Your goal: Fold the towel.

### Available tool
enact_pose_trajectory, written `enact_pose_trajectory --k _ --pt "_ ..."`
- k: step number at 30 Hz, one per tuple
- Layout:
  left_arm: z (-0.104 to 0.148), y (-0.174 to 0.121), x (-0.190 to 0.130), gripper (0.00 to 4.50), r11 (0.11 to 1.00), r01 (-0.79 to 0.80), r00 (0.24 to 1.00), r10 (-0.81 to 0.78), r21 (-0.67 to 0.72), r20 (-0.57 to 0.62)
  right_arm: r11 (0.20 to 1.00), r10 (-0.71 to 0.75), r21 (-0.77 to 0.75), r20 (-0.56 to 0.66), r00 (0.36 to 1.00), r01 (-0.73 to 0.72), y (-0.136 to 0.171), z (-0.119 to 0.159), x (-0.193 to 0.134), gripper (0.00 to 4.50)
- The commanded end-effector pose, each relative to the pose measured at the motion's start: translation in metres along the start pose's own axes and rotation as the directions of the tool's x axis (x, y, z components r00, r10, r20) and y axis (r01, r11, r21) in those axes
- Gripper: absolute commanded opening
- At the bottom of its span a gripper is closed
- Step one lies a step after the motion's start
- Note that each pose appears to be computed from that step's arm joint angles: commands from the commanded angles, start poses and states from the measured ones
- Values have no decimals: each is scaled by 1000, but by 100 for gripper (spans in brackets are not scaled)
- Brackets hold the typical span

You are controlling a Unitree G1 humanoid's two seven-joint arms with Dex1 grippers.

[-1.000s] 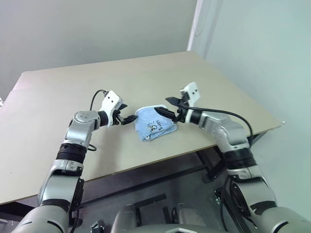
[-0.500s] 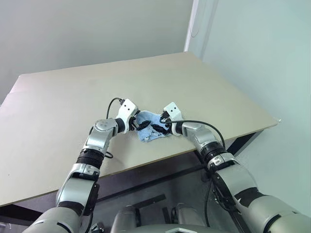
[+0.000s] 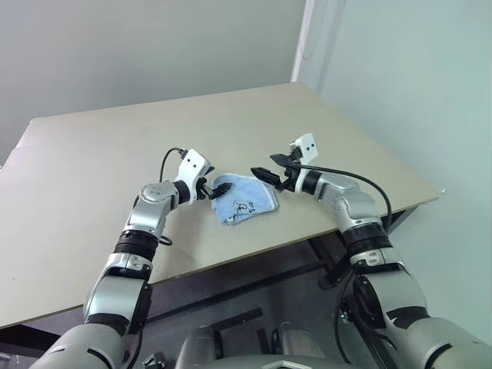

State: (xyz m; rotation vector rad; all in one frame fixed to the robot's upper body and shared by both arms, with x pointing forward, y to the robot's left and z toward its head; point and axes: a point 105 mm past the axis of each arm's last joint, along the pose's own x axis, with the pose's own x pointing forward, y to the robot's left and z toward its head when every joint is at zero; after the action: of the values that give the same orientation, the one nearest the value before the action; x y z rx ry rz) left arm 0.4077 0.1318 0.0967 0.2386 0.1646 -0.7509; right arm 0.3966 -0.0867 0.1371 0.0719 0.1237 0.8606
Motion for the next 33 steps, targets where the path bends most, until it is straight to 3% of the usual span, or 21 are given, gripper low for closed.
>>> enact_pose_trajectory --k 1,5,10,15,24,31,33 --pt "21 10 -13 412 999 13 998 -15 32 54 985 130 -119 61 990 -122 29 36 -10 450" --pt "24 9 -36 412 994 97 995 -99 53 28 926 299 -214 -93 950 -312 59 25 -25 450" --pt "30 -3 -70 412 965 221 975 -222 139 -3 868 268 -341 -290 919 -361 54 -5 -22 450" --pt "16 -22 -92 412 914 342 939 -322 219 -120 822 244 -419 -355 902 -387 53 -21 -5 450" --pt "19 -28 -85 412 923 311 950 -297 227 -91 788 230 -440 -438 869 -430 62 -63 23 450" --pt "16 -26 -81 412 939 275 962 -267 205 -63 779 105 -494 -505 857 -386 35 -84 32 450" --pt "15 -28 -81 412 940 276 961 -269 200 -62 798 22 -522 -475 880 -302 22 -81 39 450"
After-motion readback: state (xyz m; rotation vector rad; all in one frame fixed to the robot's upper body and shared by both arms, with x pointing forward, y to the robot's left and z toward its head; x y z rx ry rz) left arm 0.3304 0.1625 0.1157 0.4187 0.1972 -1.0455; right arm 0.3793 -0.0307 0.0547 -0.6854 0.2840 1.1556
